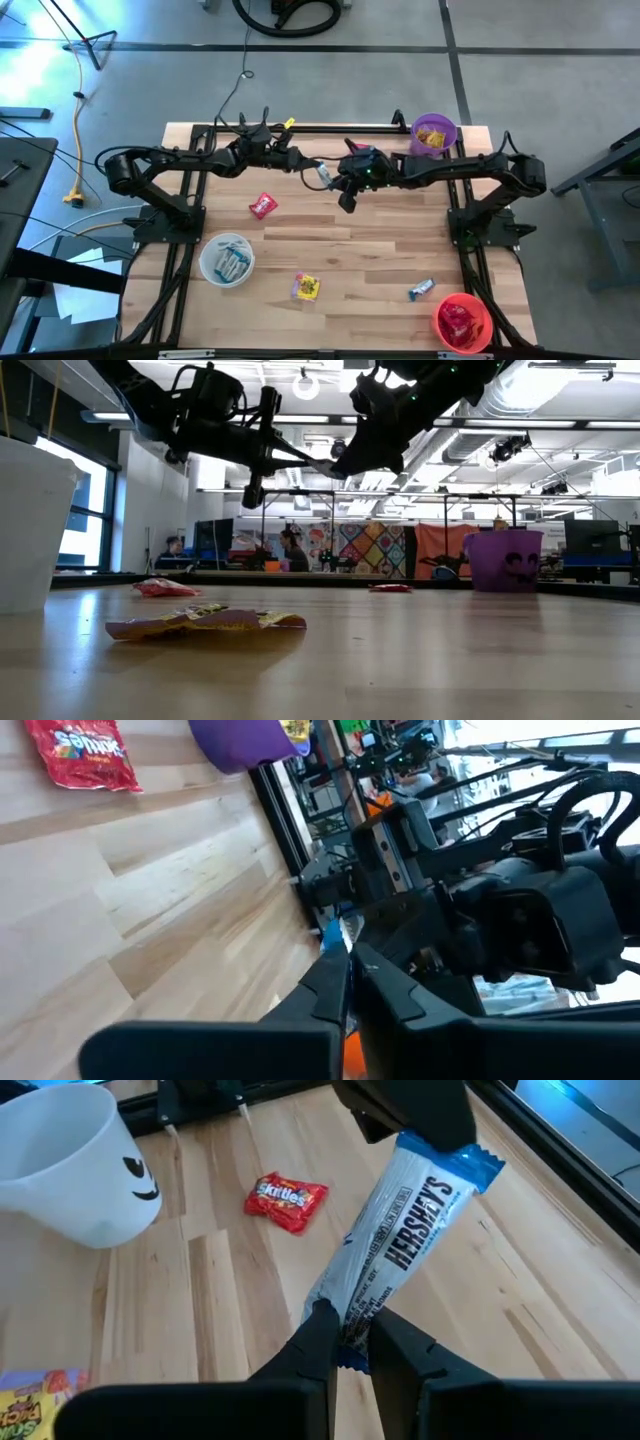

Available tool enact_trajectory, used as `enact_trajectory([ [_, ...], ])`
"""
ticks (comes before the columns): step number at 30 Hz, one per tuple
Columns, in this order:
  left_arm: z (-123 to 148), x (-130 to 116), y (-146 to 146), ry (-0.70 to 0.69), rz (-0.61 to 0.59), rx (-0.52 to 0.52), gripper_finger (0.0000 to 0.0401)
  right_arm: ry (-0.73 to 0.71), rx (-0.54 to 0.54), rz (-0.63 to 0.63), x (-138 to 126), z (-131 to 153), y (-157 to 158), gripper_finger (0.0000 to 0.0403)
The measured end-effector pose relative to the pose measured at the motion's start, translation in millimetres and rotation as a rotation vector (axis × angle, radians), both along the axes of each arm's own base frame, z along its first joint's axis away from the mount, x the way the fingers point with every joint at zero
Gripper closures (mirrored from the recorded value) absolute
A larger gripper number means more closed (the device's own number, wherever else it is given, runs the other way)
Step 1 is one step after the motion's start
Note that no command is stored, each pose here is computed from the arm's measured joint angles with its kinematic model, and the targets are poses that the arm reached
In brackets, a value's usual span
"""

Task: Sort candy
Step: Put the white chocolate bar into the white bin

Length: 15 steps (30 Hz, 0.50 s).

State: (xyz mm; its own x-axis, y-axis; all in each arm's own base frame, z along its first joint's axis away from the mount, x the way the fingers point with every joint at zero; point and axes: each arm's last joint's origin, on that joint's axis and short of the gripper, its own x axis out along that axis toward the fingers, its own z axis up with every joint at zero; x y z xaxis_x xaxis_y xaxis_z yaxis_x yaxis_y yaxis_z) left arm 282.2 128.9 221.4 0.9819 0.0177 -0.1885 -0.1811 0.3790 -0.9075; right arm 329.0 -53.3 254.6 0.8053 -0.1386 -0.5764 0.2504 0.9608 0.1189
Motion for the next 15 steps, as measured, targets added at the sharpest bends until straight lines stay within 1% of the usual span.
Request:
enact_trajectory([
  [5,0.0,0.0,0.1,0.001,-0.001,0.027,0.0401,-0.001,0.0,0.004,0.3,0.1,1.4,0.0365],
  [12,0.8,0.0,0.5,-0.006,-0.003,0.059,0.0401,-0.013,0.001,0.001,0.9,1.0,1.2,0.0338],
  [15,2.5,0.2,0.5,-0.021,-0.003,0.065,0.0401,-0.035,-0.002,0.001,2.1,2.8,1.0,0.0333],
])
